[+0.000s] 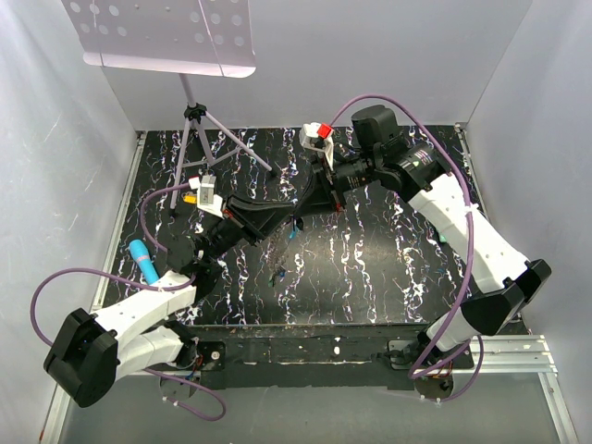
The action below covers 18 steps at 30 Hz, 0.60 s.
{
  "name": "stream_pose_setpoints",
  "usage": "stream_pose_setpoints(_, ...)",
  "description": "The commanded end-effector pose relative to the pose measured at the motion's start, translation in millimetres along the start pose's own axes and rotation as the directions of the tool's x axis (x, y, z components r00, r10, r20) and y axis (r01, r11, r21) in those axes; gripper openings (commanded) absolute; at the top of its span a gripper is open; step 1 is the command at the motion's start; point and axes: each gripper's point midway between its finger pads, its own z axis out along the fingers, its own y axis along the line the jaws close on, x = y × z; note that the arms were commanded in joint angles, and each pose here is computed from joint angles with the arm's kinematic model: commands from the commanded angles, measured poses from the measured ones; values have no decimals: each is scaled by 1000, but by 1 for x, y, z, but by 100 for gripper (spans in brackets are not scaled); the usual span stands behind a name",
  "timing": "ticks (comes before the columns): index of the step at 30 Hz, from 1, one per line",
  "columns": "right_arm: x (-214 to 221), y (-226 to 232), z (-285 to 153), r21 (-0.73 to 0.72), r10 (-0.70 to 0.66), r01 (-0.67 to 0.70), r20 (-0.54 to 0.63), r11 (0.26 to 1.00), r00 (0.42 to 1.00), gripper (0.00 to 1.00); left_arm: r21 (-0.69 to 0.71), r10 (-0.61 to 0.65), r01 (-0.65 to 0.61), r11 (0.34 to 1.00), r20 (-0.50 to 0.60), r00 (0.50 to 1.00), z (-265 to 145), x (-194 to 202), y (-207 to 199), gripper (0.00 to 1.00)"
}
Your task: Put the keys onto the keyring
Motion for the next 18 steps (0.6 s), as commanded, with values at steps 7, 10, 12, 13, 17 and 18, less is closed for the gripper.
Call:
stream_pose_setpoints(7, -6, 1, -3, 39, -60, 60, -1, 997, 998, 1, 36, 41, -41, 999, -3, 999, 1, -9, -16, 0)
stream_pose_setpoints(10, 6, 1, -12, 66, -130, 135, -68, 989, 989, 1, -9, 64, -66, 998, -109, 992, -5, 3, -13, 35)
stream_pose_setpoints(12, 21, 1, -19, 65, -167, 177, -144, 982, 975, 1, -35, 97, -107, 994, -223, 970, -13, 13, -12, 61)
stream_pose_setpoints(13, 30, 3, -22, 52, -175, 188, -193, 981, 965, 1, -28, 135, -148, 989, -271, 953, -15, 13, -15, 71)
stream_pose_setpoints(17, 65, 10, -42, -22, -210, 219, -387, 975, 898, 1, -30, 194, -250, 968, -544, 816, -43, 37, -10, 94)
stream_pose_setpoints(18, 74, 12, -46, -44, -224, 227, -424, 973, 878, 1, -8, 220, -280, 960, -598, 771, -49, 41, -9, 94)
